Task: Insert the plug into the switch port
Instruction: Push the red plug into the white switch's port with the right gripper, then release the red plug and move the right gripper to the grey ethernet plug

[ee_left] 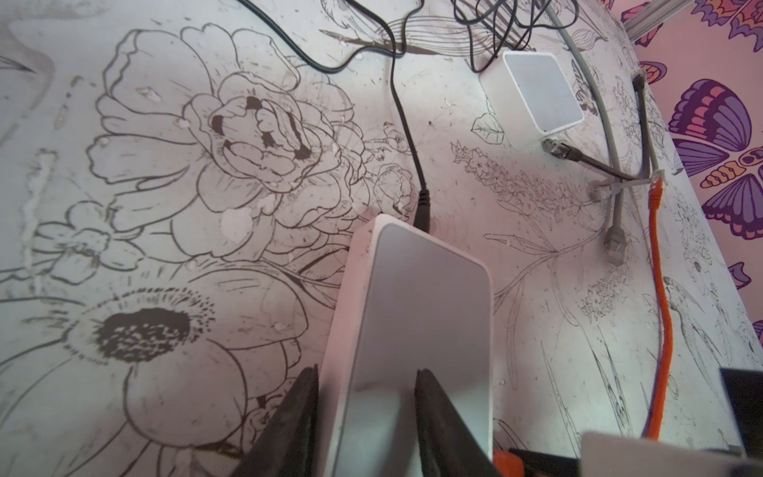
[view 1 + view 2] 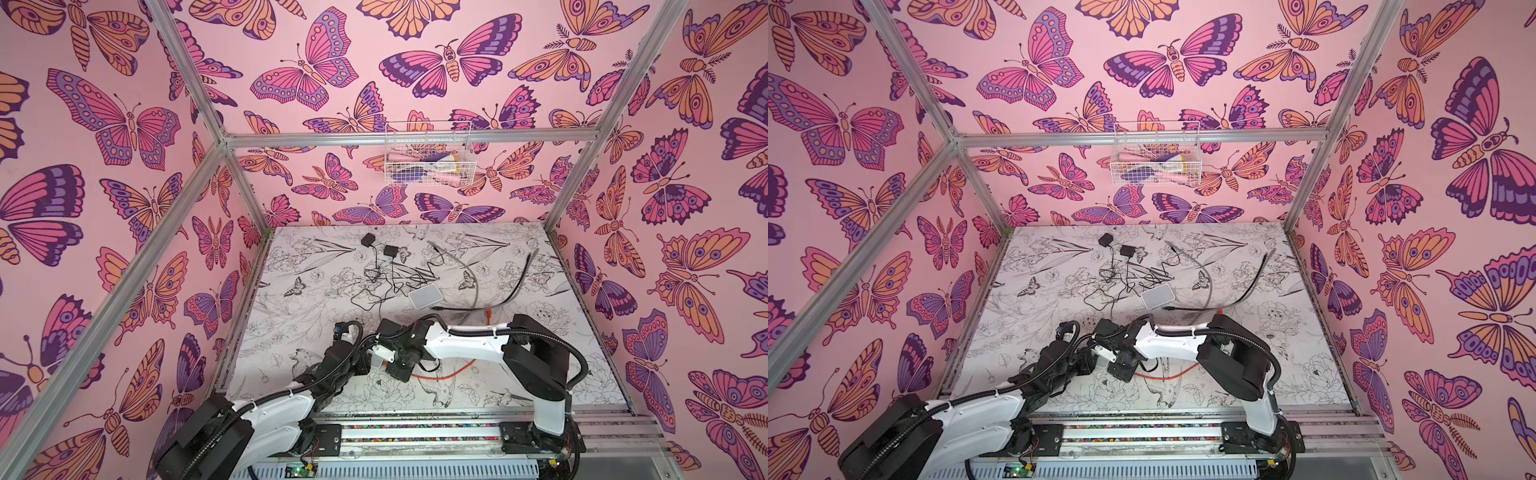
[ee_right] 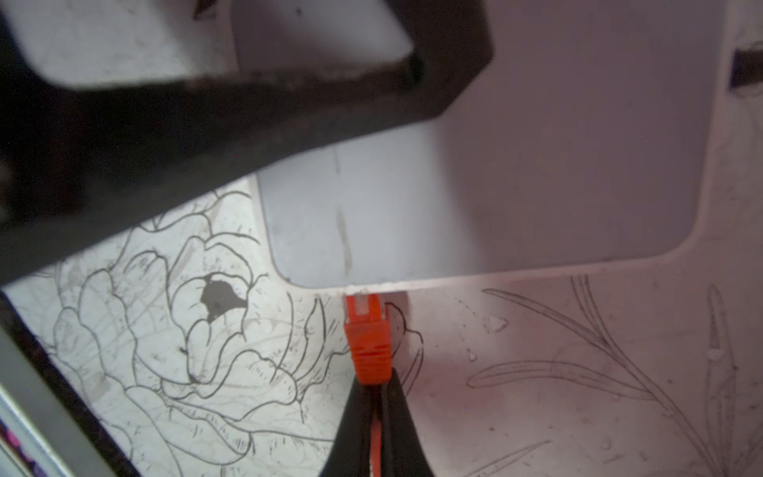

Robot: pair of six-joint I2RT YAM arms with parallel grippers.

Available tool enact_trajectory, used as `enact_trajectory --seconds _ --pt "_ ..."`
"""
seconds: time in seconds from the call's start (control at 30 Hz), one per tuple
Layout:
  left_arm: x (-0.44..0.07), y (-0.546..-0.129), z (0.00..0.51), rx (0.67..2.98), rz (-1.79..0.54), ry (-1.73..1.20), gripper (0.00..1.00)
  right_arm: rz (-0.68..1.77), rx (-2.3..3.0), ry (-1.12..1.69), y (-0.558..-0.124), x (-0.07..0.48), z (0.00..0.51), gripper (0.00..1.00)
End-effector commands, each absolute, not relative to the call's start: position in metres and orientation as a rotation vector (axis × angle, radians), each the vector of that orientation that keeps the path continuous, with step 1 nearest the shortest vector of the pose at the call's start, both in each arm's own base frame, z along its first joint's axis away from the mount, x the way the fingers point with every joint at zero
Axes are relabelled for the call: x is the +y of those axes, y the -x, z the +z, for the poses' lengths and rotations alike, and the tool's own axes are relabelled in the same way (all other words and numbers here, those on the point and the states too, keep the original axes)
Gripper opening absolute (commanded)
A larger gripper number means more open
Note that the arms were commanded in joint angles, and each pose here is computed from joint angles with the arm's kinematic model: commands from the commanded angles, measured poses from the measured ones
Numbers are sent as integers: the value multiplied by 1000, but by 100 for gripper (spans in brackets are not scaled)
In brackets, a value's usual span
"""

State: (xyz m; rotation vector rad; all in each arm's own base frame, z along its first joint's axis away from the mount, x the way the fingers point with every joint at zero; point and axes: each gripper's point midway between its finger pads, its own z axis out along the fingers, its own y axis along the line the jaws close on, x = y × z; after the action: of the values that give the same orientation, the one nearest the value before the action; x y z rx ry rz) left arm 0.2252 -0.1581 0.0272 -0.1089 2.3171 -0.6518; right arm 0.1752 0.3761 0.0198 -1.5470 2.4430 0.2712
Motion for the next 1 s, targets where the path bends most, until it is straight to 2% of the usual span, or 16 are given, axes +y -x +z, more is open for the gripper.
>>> enact_trajectory --seconds 0.0,0.37,0.5,0.6,0.63,0.77,0.9,0.97 --pt "-169 -183 -1 2521 -676 -82 47 581 2136 1369 -198 442 83 7" --pt "-137 -231 46 2401 -609 117 63 444 2262 1276 -178 356 73 32" --pt "-135 -243 78 2314 -609 101 66 322 2275 1029 -209 313 96 38" --pt "-146 -243 99 2274 -673 29 66 265 2302 837 -239 275 115 46" --pt "-152 -247 115 2242 -707 6 66 257 2317 789 -248 263 120 47" --pt "-171 -238 127 2231 -788 -64 66 200 2377 647 -277 219 130 47" --pt "-191 -223 135 2205 -838 -168 66 -15 2460 598 -302 168 110 48" --pt "-199 -216 139 2192 -855 -214 67 -30 2535 557 -309 151 97 48"
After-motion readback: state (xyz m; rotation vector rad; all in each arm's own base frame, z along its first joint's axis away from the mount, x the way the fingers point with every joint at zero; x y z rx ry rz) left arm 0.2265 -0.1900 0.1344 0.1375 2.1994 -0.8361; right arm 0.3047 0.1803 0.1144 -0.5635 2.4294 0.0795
